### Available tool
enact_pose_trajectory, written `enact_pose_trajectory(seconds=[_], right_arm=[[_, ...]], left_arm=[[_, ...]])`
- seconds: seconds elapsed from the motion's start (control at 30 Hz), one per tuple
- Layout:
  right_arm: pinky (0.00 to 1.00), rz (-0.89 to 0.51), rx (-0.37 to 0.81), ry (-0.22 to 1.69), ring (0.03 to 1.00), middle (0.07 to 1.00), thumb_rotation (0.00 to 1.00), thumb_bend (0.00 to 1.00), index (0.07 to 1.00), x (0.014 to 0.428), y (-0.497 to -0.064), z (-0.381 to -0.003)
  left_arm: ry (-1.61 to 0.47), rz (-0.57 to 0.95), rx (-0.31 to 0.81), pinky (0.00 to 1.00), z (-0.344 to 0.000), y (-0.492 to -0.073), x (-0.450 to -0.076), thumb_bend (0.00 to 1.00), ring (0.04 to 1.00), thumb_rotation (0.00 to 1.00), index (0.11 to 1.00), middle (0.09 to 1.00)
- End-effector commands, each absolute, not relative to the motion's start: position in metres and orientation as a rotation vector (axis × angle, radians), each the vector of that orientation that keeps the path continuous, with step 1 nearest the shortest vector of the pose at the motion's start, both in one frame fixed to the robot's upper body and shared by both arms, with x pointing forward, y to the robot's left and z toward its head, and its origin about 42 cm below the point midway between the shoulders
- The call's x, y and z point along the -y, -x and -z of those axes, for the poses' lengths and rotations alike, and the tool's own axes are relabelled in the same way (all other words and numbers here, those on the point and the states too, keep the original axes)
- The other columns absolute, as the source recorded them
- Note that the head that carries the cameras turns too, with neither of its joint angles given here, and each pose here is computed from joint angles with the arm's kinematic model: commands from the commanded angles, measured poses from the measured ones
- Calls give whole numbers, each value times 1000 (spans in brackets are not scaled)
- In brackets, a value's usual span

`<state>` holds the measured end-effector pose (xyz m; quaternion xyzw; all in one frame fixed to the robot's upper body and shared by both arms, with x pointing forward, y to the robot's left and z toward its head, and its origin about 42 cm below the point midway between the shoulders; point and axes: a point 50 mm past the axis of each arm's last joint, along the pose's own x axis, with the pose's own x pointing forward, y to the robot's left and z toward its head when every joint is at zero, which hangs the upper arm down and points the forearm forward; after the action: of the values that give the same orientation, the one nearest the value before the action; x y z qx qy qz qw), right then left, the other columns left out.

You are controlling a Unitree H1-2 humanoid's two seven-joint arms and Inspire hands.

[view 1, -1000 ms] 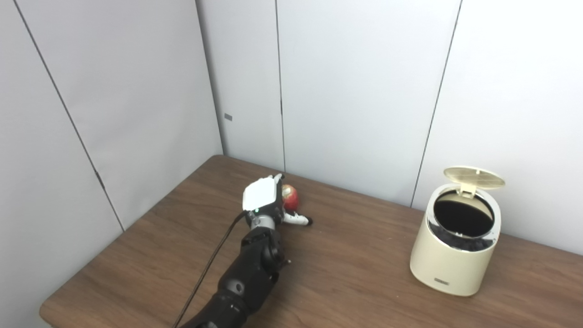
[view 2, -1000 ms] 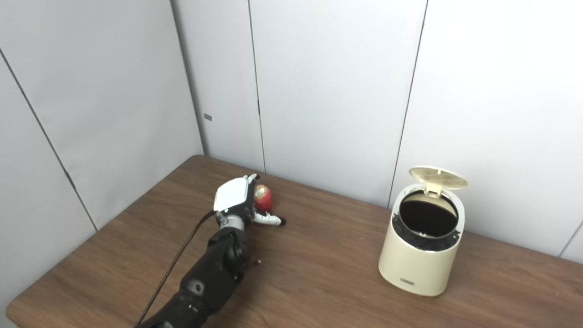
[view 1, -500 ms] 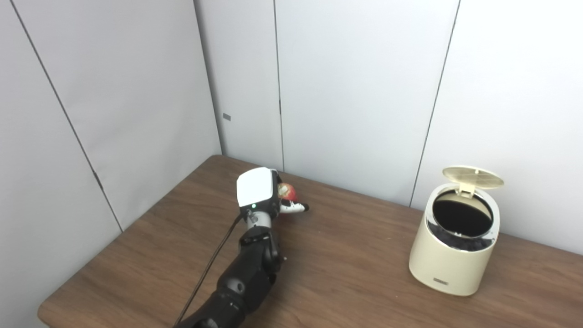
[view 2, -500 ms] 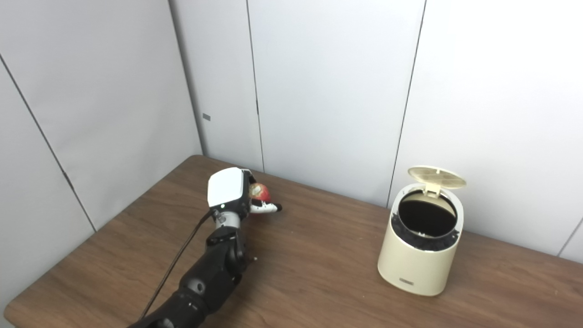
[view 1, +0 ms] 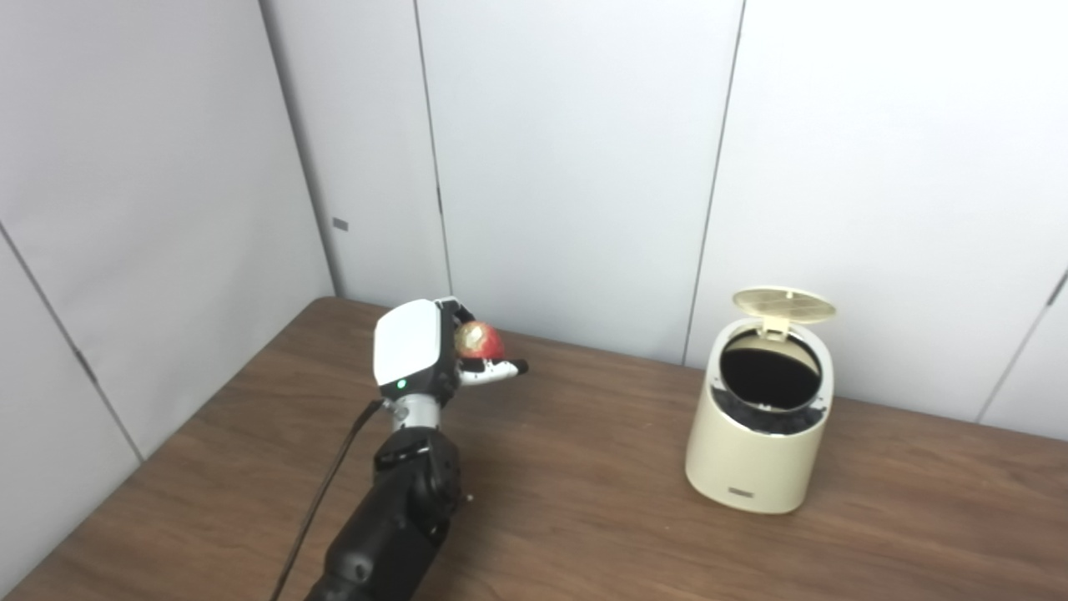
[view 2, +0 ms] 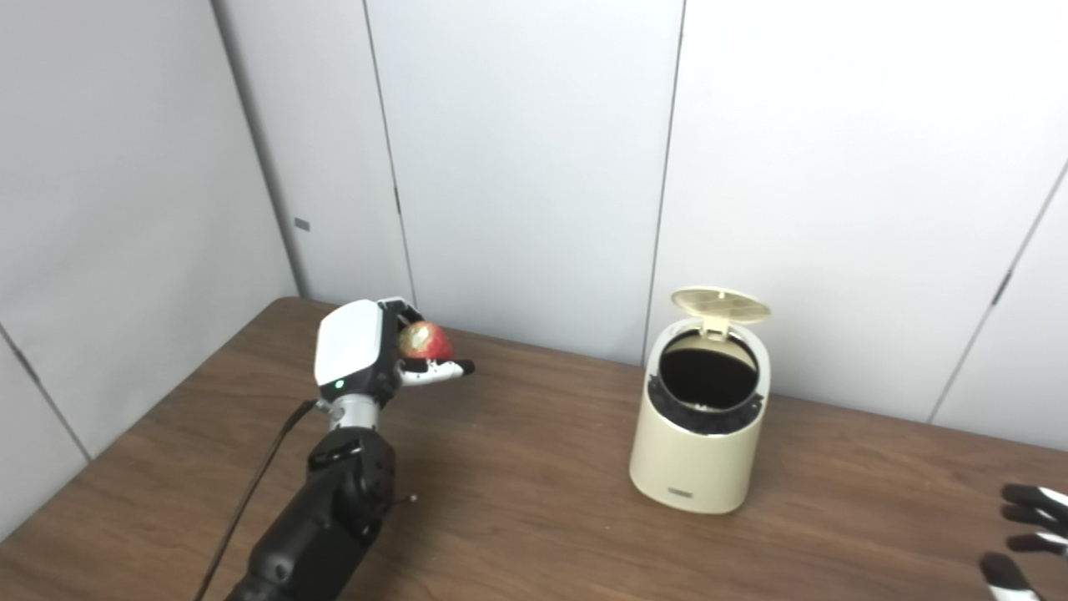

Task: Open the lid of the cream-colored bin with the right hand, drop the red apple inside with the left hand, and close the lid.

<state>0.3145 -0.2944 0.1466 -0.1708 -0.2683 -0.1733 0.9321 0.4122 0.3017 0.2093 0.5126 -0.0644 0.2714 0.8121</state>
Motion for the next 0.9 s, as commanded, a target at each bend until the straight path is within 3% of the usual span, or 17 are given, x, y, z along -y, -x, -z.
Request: enact_pose_trajectory(seconds=[0.0, 0.07, 0.13, 0.2, 0.27, 0.33, 0.47, 0.53, 0.87], right_arm=[[472, 324, 510, 307, 615, 644, 729, 664, 611, 272, -298, -128], [484, 320, 528, 311, 625, 655, 619, 455, 623, 263, -298, -132], [489, 322, 543, 306, 626, 656, 539, 370, 619, 252, -298, -134], [502, 321, 551, 301, 631, 658, 372, 281, 616, 243, -299, -135], [535, 314, 547, 304, 642, 663, 158, 246, 627, 239, -302, -132], [552, 313, 544, 317, 651, 669, 68, 239, 637, 234, -305, -128], [563, 319, 543, 337, 652, 667, 235, 263, 633, 224, -309, -122], [569, 322, 543, 338, 656, 669, 271, 267, 632, 221, -311, -120], [577, 321, 547, 318, 664, 674, 212, 288, 641, 212, -312, -117]], left_arm=[[-1060, -596, 300, 93, -245, -410, -295, 524, 155, 0, 479, 471], [-1042, -591, 369, 146, -255, -400, -292, 519, 226, 0, 501, 423], [-1019, -585, 404, 183, -261, -392, -294, 519, 267, 0, 506, 429], [-993, -573, 456, 234, -269, -384, -293, 502, 347, 0, 525, 470], [-952, -553, 528, 263, -278, -376, -288, 502, 377, 0, 516, 467], [-925, -537, 587, 276, -285, -368, -284, 502, 391, 0, 511, 468], [-849, -488, 671, 285, -290, -359, -271, 503, 403, 0, 508, 472], [-809, -462, 712, 286, -292, -355, -257, 502, 399, 0, 510, 475], [-717, -363, 798, 265, -295, -359, -217, 499, 386, 0, 529, 473]])
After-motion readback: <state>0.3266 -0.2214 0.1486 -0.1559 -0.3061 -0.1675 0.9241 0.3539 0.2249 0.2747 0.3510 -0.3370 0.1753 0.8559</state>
